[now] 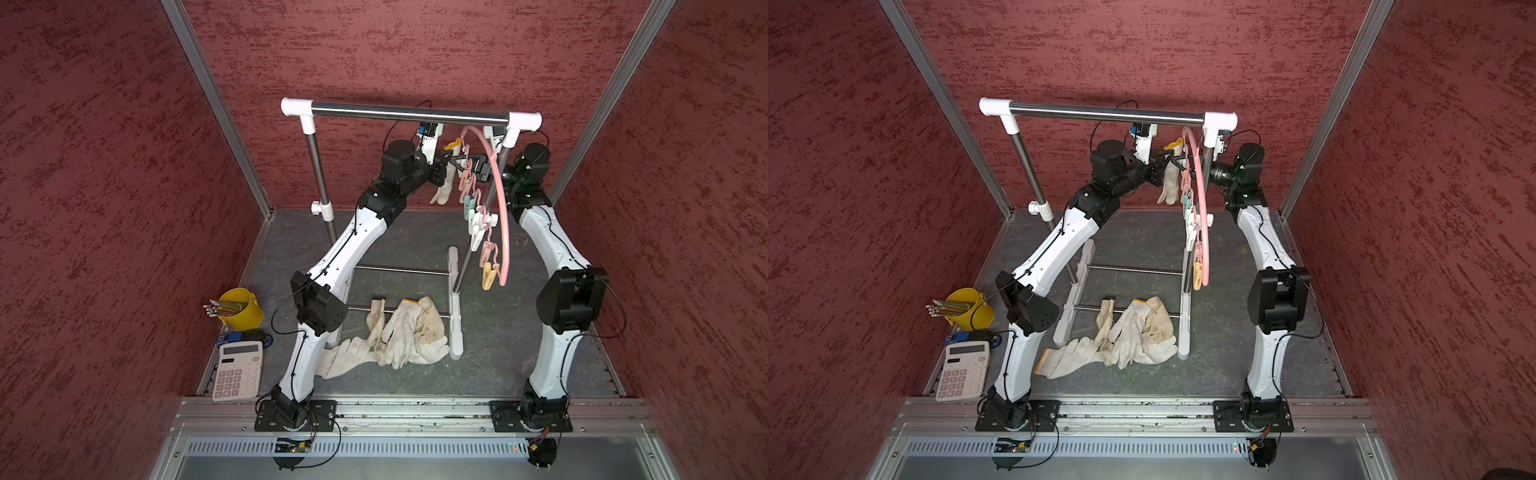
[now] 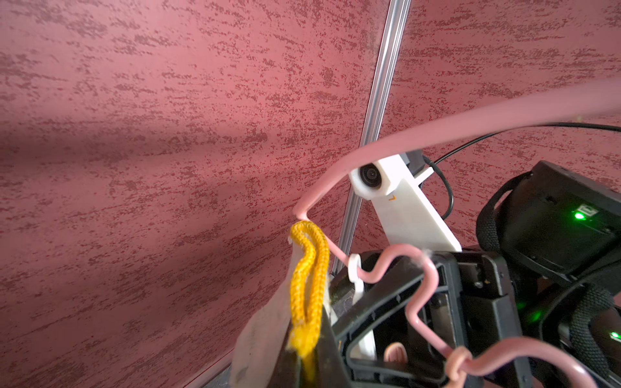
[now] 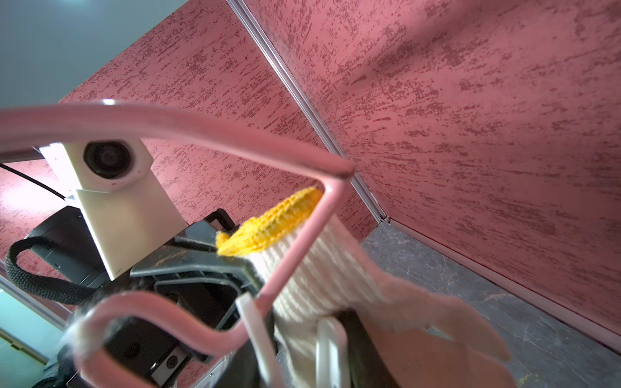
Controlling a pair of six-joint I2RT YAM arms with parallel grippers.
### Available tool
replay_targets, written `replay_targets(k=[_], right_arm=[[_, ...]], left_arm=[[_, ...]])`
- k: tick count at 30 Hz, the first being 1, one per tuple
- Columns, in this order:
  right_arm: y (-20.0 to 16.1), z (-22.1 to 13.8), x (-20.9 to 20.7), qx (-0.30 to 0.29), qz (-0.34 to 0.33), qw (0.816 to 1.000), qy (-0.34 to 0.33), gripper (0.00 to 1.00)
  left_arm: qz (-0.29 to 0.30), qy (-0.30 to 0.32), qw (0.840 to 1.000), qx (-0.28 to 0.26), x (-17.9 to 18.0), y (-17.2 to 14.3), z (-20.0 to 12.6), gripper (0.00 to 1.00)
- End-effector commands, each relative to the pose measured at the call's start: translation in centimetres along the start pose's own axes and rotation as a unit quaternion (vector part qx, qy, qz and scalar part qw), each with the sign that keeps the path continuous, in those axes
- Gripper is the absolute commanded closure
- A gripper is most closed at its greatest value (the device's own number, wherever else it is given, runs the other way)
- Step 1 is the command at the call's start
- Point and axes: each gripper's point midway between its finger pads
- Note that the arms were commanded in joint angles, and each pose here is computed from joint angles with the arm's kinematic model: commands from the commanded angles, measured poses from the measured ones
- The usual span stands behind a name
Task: Clip the gloves onto a hanger to dry
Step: Open the clamp at the hanger.
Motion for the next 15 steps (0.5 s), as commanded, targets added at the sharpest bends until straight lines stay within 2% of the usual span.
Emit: replay_targets(k=[1,4,8,10,13,15], right_arm=[[1.2,0.2,0.9,-0.007,-0.018,1.000,0.008,0.73],[1.6,0.3,1.2,-0.007,-0.021,1.000,0.008,0.76],[2.0,0.4,1.3,-0.009,-0.023,1.000,0.006,0.75],[2.0,0.4,1.2,-0.007,-0.019,1.000,0.006,0.70],[1.7,0.5,0.9,-0.003,-0.009,1.000,0.004,0.56],[1.5,0.5,0.7,-0.001,-0.005,1.000,0.003,0.52]], left_arm=[[0.010,-0.022,0.999,0.021,-1.0,-0.1,-1.5,1.00],[0.016,-0.045,0.997,0.056,-1.4,-2.3,-2.6,1.00],[0.022,-0.056,0.994,0.097,-1.7,-5.1,-4.1,1.00],[0.019,-0.054,0.993,0.102,-1.6,-5.9,-4.4,1.00],[0.016,-0.048,0.994,0.094,-1.4,-5.6,-4.5,1.00],[0.016,-0.049,0.995,0.087,-1.4,-5.1,-4.3,1.00]])
Point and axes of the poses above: each gripper's point midway between its finger pads, its own z axis out along the fingers, its own x axis along the line the jaws close on, y = z × x
